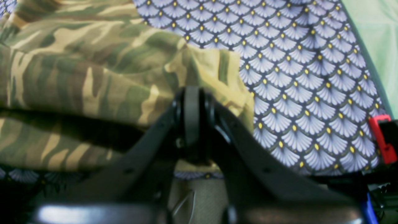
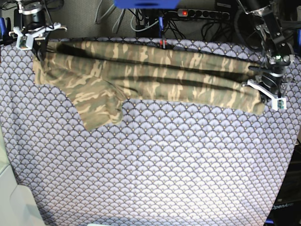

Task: Fold the T-shirt properly
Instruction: 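Drag the folded camouflage strip with both grippers toward the robot's base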

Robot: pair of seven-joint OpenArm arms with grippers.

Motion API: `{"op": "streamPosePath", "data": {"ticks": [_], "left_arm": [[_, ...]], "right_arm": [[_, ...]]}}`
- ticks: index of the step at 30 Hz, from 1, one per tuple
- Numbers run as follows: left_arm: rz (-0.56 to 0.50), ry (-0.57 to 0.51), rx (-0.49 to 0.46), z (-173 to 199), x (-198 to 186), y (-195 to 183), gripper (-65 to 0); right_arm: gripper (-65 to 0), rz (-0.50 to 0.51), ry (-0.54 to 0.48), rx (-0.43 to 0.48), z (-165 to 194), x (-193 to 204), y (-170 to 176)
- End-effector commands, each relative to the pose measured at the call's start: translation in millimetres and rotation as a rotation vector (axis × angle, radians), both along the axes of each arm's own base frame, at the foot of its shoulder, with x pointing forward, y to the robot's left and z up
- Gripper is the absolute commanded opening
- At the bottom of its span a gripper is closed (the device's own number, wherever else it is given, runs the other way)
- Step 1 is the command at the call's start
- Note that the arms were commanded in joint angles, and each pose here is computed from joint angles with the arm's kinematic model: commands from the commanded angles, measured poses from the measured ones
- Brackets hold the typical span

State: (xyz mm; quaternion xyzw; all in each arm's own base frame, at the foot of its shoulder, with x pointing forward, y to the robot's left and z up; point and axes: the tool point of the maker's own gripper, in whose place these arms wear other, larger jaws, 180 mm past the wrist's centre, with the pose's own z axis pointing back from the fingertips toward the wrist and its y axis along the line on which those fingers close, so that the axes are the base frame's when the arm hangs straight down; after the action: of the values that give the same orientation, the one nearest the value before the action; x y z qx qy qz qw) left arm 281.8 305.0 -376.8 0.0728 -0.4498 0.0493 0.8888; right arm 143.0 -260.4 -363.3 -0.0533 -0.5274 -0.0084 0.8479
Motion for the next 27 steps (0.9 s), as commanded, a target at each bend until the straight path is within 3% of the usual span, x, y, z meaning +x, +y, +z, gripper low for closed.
{"op": "streamPosePath", "data": {"ticks": [1,27], "left_arm": [[-0.001,-0.049,0.017,14,7,5,-65.0],[-0.007,0.027,0.033,-4,-20,10,-65.0]], "right_arm": [[-65.0,-0.006,-0.035,-0.017,11,-1,-5],[-65.0,-0.018,0.026,-0.016,1,-23,-10]]}}
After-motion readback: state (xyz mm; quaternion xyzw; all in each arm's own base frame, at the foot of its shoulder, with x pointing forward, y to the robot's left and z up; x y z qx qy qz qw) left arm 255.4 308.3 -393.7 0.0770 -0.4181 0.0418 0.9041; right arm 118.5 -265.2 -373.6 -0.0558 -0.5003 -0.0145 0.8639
